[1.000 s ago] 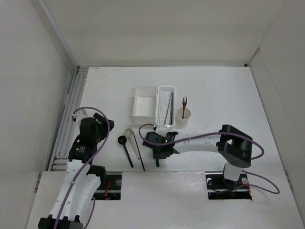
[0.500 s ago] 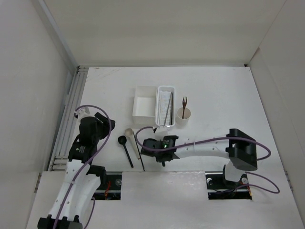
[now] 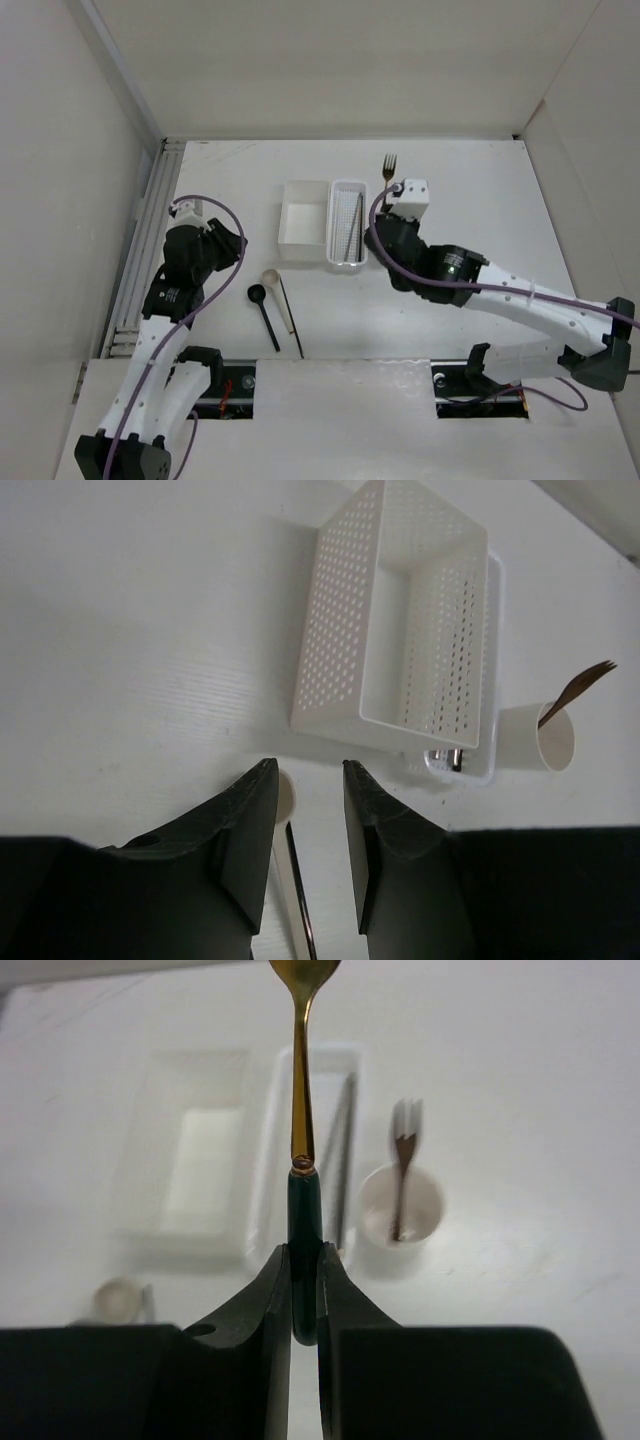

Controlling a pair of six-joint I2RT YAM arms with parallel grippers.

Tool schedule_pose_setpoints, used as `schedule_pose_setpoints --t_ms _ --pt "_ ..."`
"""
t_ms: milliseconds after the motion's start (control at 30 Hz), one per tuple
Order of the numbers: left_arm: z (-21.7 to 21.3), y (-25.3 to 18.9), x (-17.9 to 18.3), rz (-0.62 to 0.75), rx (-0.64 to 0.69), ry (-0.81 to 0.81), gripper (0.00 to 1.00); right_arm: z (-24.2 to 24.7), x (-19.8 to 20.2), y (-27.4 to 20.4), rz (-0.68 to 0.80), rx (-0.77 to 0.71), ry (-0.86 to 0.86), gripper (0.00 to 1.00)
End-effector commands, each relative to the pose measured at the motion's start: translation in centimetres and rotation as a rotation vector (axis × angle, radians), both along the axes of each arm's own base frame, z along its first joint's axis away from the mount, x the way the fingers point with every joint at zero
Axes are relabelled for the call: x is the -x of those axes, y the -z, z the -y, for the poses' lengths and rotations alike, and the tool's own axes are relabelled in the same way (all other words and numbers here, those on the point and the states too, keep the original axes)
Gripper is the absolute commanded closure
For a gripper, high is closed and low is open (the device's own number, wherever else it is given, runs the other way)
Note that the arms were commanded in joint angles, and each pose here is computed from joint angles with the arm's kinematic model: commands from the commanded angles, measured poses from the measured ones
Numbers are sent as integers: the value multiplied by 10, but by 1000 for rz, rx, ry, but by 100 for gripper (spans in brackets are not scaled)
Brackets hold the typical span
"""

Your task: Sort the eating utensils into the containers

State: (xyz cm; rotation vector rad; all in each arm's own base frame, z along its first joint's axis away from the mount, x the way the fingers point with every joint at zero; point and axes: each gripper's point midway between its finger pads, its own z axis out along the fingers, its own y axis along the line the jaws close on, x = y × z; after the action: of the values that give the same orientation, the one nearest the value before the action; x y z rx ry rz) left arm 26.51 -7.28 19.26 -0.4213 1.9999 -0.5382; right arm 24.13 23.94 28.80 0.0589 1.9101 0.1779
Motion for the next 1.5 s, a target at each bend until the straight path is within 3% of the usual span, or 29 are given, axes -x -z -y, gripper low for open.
schedule_pose_setpoints --t_ms 0,33,167,400,533,733,1300,1467 --pt "14 -12 -4 33 -4 96 71 28 -47 -19 149 105 30 100" --pt "17 -8 -2 24 -5 108 71 24 -59 -26 192 51 27 100" --pt "21 -1 -4 2 -11 129 71 39 -97 -11 225 74 -29 100" --pt "20 8 -9 -15 -25 125 71 43 -120 -1 370 -42 -199 100" --pt "21 15 -10 -36 -18 121 71 31 -125 45 292 20 -276 100" --pt "16 16 -14 -33 -40 96 71 27 -125 68 290 -20 -295 100" --pt "14 17 -17 -33 -44 88 69 46 -117 141 151 -2 -195 100" --pt "13 17 -17 -32 -49 78 65 51 -117 148 136 5 -167 80"
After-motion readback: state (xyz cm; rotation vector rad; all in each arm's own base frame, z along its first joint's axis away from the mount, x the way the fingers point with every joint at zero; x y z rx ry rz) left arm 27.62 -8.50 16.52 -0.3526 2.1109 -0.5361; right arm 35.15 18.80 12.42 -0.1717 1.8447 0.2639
